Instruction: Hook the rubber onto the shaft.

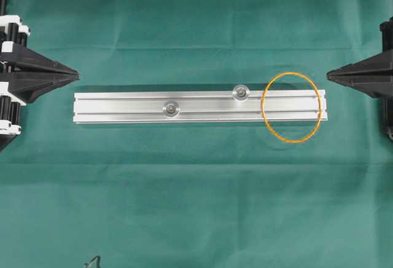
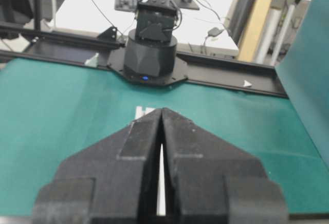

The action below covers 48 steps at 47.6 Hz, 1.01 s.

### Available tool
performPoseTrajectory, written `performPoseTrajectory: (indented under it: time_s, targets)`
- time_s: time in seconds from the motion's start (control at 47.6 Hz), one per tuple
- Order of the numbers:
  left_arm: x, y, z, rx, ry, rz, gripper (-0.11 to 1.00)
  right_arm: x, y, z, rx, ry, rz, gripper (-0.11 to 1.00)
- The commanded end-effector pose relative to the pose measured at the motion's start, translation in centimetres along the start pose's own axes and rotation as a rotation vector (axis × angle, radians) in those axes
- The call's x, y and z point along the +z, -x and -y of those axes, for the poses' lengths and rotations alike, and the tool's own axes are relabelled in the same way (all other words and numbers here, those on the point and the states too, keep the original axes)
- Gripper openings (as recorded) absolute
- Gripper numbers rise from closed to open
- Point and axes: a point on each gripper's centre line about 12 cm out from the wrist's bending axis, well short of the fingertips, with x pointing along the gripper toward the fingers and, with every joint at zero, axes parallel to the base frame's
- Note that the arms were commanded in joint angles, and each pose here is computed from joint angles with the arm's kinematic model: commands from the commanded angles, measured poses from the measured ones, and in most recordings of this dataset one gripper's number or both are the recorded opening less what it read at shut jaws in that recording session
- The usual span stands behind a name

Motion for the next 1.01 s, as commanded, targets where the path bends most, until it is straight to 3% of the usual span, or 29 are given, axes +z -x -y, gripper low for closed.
performPoseTrajectory:
  time_s: [0.0, 0.505, 0.715, 0.988]
  targets:
    - [1.4, -0.4, -0.1, 0.001, -0.026, 0.028, 0.02, 0.7, -0.3, 0.1, -0.003, -0.013, 0.012, 0.04]
    - [1.4, -0.1, -0.3, 0.012, -0.019, -0.020, 0.02, 1.1, -0.8, 0.1, -0.003, -0.018, -0.069, 0.04]
    - [0.7, -0.2, -0.3, 0.013, -0.014, -0.173, 0.02, 0.6, -0.9, 0.0, -0.006, -0.040, -0.250, 0.04]
    - [-1.0, 0.7, -0.3, 0.014, -0.013, -0.486, 0.02, -1.3, -0.2, 0.0, -0.036, -0.129, -0.584, 0.04]
